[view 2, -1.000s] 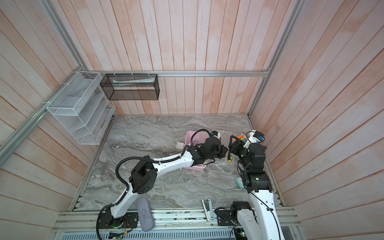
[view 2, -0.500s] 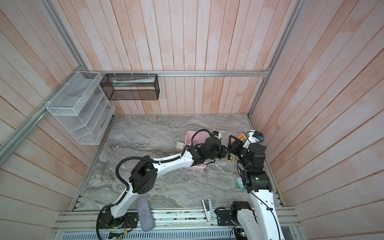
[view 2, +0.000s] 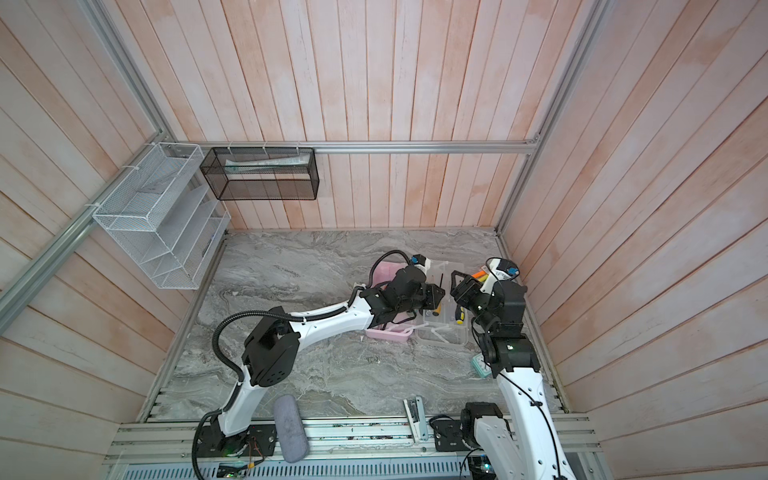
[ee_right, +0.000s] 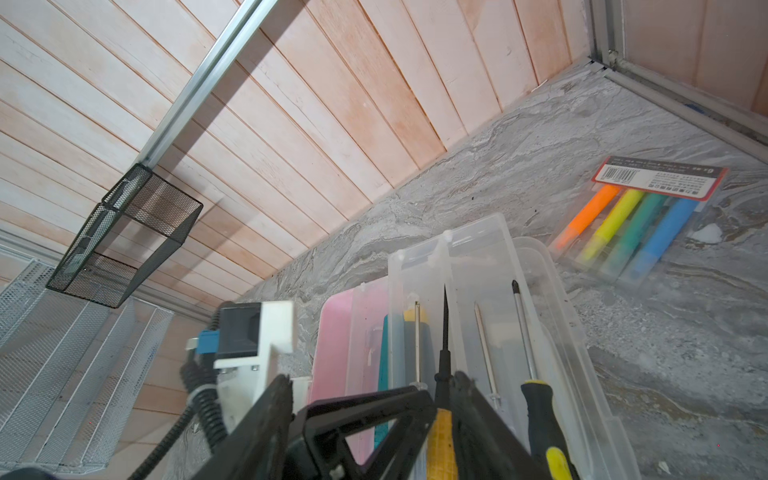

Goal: Pack the tool kit

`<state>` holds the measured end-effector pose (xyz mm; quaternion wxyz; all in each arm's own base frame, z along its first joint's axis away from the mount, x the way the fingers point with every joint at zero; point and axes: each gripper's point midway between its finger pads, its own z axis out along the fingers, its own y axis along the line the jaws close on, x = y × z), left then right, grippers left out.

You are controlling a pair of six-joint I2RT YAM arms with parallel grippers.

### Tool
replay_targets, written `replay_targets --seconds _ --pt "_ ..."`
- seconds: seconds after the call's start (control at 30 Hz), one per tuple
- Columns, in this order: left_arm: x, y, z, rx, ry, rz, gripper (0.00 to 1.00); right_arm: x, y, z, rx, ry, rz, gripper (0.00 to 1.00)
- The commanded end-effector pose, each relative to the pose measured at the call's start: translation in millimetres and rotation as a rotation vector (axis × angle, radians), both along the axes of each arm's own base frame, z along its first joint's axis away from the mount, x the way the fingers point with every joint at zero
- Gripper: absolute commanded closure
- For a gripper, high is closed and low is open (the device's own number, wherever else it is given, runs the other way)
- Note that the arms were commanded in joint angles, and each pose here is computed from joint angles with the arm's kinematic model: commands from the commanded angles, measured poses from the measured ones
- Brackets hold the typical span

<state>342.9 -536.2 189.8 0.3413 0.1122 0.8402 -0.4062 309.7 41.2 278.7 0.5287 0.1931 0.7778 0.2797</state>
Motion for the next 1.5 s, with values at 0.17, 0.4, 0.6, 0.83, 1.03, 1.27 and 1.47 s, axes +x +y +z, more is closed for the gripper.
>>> replay_targets --seconds 0.17,0.4,0.6,0.83,1.03,1.27,1.47 --pt "42.9 101.1 78.2 0.113 -0.365 0.179 0.68 -2.9 17.4 2.8 0.028 -0.027 0.104 0.40" --pt "92.0 172.3 69.2 0.234 -0.409 0.195 0.52 2.5 30.9 -20.9 0.020 0.039 0.155 0.41" --pt "112.6 173.3 36.7 0.341 -0.328 0.047 0.44 7.6 43.6 -26.5 0.017 0.057 0.168 0.41" --pt "124.8 168.3 -11.4 0.423 -0.238 -0.012 0.46 13.1 56.0 -26.0 0.013 0.065 0.186 0.41" --pt "137.5 170.8 -43.2 0.480 -0.143 -0.015 0.48 13.4 58.7 -30.8 0.023 0.068 0.184 0.41" --pt "145.1 174.5 -68.0 0.494 -0.076 0.023 0.52 14.0 57.0 -31.0 0.019 0.065 0.172 0.41" --pt "147.5 174.5 -83.6 0.494 -0.020 0.051 0.61 11.8 55.4 -29.0 0.020 0.051 0.165 0.41"
